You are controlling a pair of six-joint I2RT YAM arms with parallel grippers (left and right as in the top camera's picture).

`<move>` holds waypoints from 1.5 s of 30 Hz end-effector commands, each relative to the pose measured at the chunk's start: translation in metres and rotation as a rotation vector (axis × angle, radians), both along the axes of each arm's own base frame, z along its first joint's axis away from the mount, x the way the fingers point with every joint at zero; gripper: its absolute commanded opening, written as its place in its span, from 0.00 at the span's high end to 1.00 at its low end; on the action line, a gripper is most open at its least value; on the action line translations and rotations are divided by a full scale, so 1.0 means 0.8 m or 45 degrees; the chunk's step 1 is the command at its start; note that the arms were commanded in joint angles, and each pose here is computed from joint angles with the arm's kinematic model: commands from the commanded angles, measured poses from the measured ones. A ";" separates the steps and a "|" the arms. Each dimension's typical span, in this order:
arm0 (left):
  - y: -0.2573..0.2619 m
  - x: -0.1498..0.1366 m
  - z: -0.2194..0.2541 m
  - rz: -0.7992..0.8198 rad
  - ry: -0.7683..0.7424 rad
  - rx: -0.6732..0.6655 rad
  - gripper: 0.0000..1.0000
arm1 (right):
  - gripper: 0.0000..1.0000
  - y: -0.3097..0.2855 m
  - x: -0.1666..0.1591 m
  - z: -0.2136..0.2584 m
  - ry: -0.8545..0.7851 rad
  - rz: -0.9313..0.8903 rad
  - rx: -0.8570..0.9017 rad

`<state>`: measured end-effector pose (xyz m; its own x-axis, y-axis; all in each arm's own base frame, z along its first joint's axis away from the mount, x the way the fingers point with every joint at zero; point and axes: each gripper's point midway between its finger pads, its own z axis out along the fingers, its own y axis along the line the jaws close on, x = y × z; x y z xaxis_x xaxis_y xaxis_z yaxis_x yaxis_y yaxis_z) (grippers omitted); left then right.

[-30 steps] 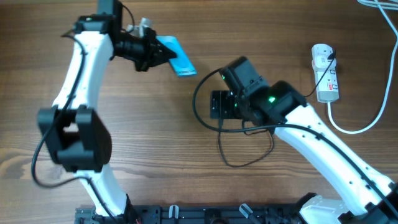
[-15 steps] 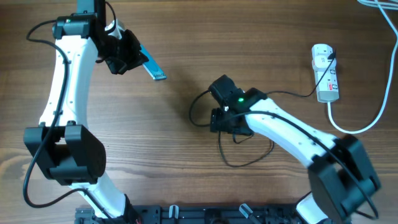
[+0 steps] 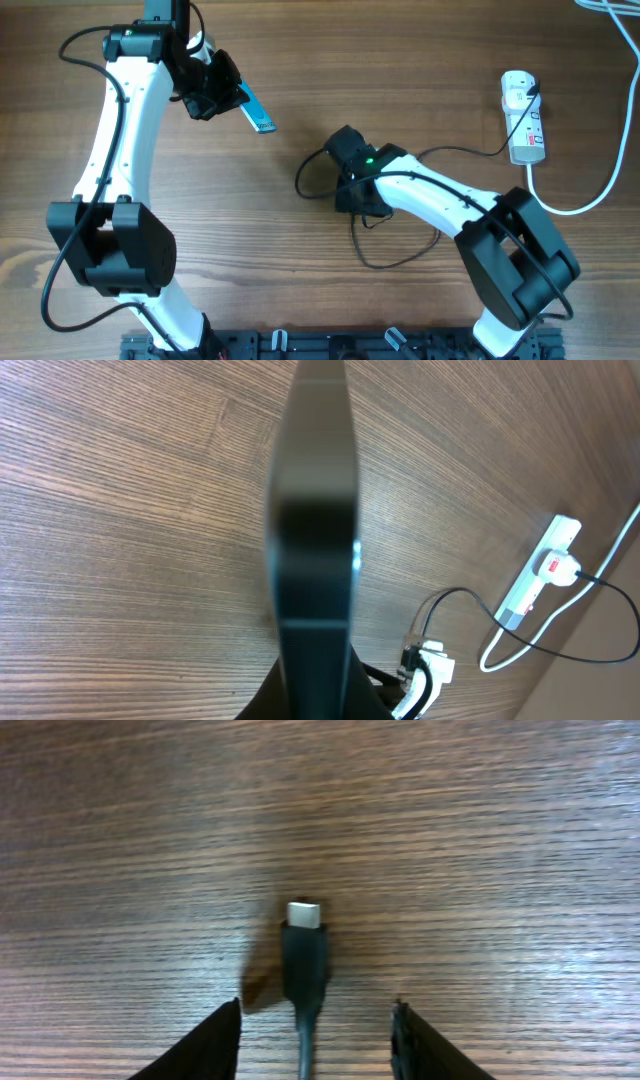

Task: Plug charger to phone and switch on socket
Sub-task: 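Grasp the USB-C plug with the right gripper and lift it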

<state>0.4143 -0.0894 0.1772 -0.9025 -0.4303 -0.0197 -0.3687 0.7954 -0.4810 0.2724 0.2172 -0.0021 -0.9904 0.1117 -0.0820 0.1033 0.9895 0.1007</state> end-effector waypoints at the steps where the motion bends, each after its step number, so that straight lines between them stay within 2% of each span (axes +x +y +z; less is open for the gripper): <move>1: 0.000 0.001 0.005 0.007 -0.016 0.004 0.96 | 0.52 -0.002 -0.006 -0.013 -0.013 0.002 -0.074; 9: 0.000 0.001 0.005 0.007 -0.015 0.004 0.96 | 0.52 -0.008 -0.005 -0.026 0.002 -0.022 -0.103; 12: 0.000 0.001 0.005 0.007 -0.015 0.004 0.96 | 0.63 -0.008 -0.005 -0.026 0.002 -0.023 -0.104; 28: 0.000 0.001 0.005 0.007 -0.015 0.004 0.96 | 0.73 -0.010 -0.011 -0.026 0.029 -0.021 -0.113; 34: 0.000 0.001 0.005 0.007 -0.015 0.004 0.96 | 0.83 -0.010 -0.011 -0.026 0.029 -0.020 -0.113; 38: 0.000 0.001 0.005 0.007 -0.015 0.004 0.96 | 0.84 -0.010 -0.011 -0.026 0.029 -0.020 -0.113; 45: 0.000 0.001 0.005 0.007 -0.015 0.004 0.96 | 0.91 -0.010 -0.011 -0.026 0.029 -0.020 -0.113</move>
<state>0.4145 -0.0880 0.1767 -0.9015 -0.4323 -0.0228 -0.3707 0.7980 -0.4751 0.2711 0.2149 -0.0055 -0.9868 0.1169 -0.1124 0.1123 0.9926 0.0464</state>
